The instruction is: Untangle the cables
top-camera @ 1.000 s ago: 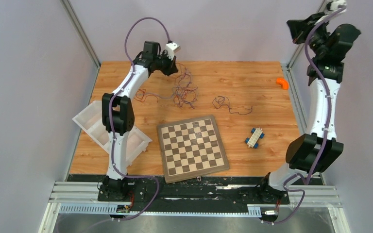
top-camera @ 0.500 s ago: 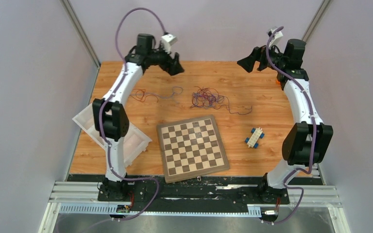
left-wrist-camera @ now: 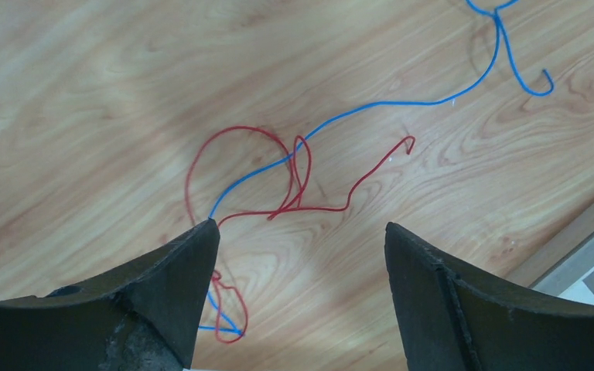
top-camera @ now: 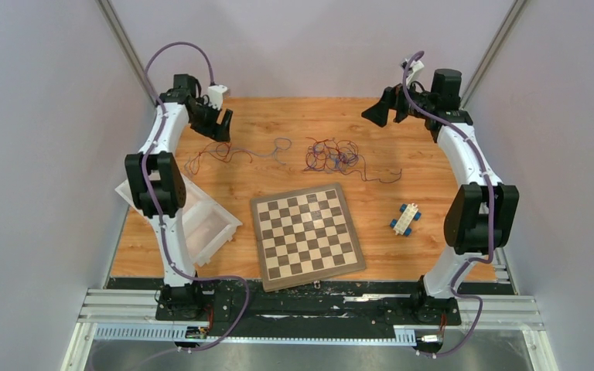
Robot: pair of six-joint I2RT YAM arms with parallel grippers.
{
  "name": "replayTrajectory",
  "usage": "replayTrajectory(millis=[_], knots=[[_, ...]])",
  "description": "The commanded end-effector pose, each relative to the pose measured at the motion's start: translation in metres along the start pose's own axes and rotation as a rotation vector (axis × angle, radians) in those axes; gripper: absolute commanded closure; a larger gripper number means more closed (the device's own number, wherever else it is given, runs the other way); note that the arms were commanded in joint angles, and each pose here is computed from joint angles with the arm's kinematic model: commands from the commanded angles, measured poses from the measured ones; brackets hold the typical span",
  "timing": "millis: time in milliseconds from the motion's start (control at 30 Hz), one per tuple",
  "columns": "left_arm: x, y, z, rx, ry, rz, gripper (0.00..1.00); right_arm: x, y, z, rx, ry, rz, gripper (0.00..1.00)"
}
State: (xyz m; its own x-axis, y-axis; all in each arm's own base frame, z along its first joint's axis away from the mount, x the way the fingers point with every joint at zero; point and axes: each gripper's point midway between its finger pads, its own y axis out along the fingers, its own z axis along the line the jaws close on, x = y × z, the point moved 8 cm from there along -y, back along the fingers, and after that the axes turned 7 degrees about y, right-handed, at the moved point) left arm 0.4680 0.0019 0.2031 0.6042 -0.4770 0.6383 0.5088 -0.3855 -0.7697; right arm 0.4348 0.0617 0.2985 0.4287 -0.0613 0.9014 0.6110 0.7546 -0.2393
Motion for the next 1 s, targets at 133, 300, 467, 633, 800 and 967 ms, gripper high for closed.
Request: replayTrajectory(millis=[133,300,467,633,800,967], knots=[[-0.029,0.05,-0.001,-0.028,-0.029,0.129,0.25,0.008,0.005,0.007,0.034,-0.053,-0.004,0.05],[-0.023,0.054,-0.003,-0.017,-0.008,0.108,0.6,0.007,0.013,0.009,0.042,-0.051,0.003,0.06],[0.036,-0.011,-0.012,0.001,0.009,-0.08,1.0,0.005,0.024,0.02,0.065,-0.065,0.016,0.08],[0.107,-0.147,-0.04,0.124,0.087,-0.43,1.0,-0.004,0.037,0.028,0.093,-0.076,0.04,0.08],[0.141,-0.261,-0.059,0.275,0.117,-0.744,1.0,-0.007,0.055,0.039,0.136,-0.102,0.058,0.09],[0.157,-0.351,-0.094,0.301,0.124,-1.051,1.0,-0.007,0.079,0.055,0.195,-0.142,0.068,0.09]])
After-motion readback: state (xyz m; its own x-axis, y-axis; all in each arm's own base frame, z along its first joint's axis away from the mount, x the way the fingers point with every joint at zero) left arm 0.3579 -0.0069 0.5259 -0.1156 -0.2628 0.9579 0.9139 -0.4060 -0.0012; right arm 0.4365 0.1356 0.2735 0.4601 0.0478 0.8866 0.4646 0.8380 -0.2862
